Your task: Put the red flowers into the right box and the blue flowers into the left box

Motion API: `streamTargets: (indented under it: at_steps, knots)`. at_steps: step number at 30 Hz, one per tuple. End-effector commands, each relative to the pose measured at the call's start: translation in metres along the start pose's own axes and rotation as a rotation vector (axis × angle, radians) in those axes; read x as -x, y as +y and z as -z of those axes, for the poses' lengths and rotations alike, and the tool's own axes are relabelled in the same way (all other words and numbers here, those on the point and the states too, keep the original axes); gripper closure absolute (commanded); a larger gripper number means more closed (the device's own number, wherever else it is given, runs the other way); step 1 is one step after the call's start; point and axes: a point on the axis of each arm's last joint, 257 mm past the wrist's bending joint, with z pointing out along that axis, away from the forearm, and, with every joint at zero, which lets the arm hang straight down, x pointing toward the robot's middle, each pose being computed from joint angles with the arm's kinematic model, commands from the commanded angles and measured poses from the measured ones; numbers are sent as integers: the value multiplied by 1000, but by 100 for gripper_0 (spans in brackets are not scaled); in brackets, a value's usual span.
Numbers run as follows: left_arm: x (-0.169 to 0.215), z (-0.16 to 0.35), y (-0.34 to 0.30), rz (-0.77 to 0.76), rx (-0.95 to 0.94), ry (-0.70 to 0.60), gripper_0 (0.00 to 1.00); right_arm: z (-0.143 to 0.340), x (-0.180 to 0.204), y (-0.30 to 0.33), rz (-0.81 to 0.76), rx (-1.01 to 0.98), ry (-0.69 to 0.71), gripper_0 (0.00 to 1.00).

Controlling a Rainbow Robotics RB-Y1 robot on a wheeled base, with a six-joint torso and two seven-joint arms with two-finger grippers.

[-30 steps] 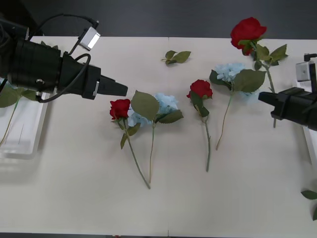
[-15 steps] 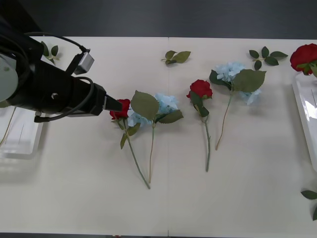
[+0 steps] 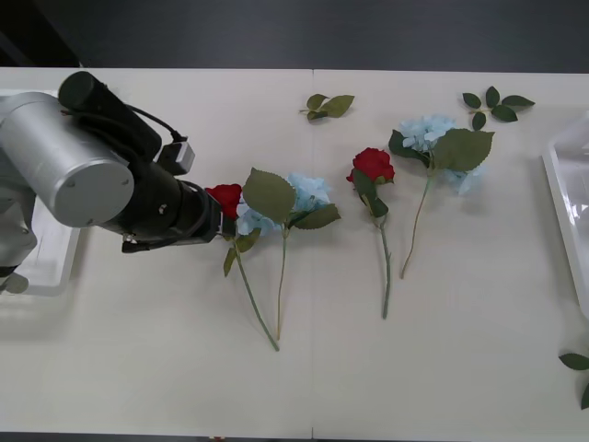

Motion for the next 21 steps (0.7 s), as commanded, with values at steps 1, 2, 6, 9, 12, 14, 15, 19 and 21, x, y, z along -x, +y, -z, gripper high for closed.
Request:
streamTargets:
  at_steps: [1,2,6,9,12,14,15,19,21]
  knots:
    - [17,-5,6,-15,64,0,0,0,-18,-30,-3,-85,19,100]
    - [16,-10,7,-21,77,9,0,-3,-22,-30,-6,-92,19,100]
    - [17,-23,6,-22,109,23,0,-9,-28,-27,-20,-99,13,100]
    - [15,-32,6,-18,133,32,0,-12,-32,-23,-26,-97,15,100]
    - [14,-44,1,-5,149,37,0,-14,-33,-20,-27,-92,14,97]
    - [12,-49,0,2,152,43,0,-14,-32,-20,-26,-90,12,80]
    - [12,-53,-1,7,154,44,0,-15,-32,-19,-27,-89,12,62]
    - [9,-68,-3,-2,168,47,0,-15,-31,-16,-14,-83,12,19]
    - [6,-73,-7,-4,160,46,0,-15,-29,-15,-5,-81,10,14]
